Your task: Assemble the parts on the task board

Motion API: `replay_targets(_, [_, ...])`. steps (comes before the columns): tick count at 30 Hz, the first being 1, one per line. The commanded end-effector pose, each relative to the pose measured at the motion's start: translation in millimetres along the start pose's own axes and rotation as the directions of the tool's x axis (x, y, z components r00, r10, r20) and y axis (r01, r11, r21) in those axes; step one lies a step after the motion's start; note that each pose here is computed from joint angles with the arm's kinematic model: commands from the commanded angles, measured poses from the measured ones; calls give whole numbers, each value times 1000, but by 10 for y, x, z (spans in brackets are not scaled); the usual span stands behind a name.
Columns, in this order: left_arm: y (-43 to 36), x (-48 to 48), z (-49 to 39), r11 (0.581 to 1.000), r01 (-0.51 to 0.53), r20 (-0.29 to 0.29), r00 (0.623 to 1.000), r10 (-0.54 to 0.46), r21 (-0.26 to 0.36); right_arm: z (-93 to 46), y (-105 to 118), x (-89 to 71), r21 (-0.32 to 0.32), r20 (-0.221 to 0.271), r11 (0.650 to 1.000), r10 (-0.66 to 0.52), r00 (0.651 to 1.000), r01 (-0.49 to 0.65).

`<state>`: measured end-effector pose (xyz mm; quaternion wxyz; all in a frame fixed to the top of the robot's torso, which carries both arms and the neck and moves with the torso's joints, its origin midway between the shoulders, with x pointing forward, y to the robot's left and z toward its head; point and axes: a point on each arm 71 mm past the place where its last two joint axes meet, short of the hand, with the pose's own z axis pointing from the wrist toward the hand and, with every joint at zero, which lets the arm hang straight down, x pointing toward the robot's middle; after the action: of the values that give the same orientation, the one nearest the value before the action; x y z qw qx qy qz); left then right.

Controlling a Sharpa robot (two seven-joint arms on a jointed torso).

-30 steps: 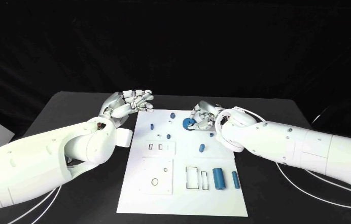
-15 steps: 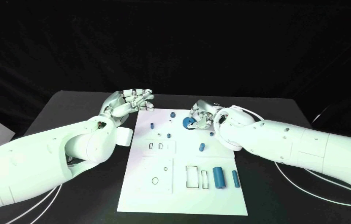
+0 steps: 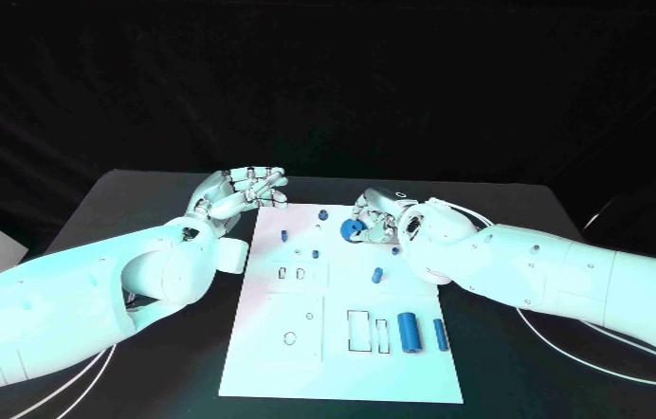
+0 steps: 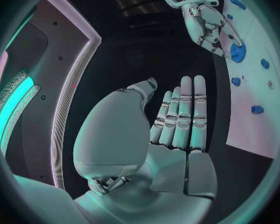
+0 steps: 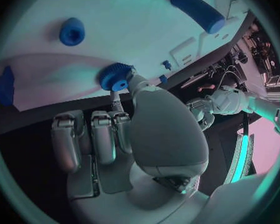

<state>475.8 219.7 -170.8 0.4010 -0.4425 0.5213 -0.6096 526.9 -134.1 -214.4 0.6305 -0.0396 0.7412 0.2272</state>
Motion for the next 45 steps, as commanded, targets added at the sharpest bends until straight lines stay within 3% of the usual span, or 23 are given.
replay_targets(1, [-9,26,6,1000,9,-18,1000,-9,6,-16,14,53,-17,-13,999,-30,999,30])
replay_targets(11, [-5,31,13,1000,9,-19,1000,-9,5,-48,172,3,-79,75,996,36,997,-30])
replay_targets(21, [-4,34,14,1000,10,-21,1000,-10,3,-82,393,-43,-168,157,986,41,987,-14])
replay_targets(30, [-1,46,18,1000,11,-24,1000,-11,2,-43,563,-10,-200,158,980,43,986,-11])
replay_targets(45, [1,70,23,1000,13,-27,1000,-13,0,156,585,62,-157,120,988,2,993,17])
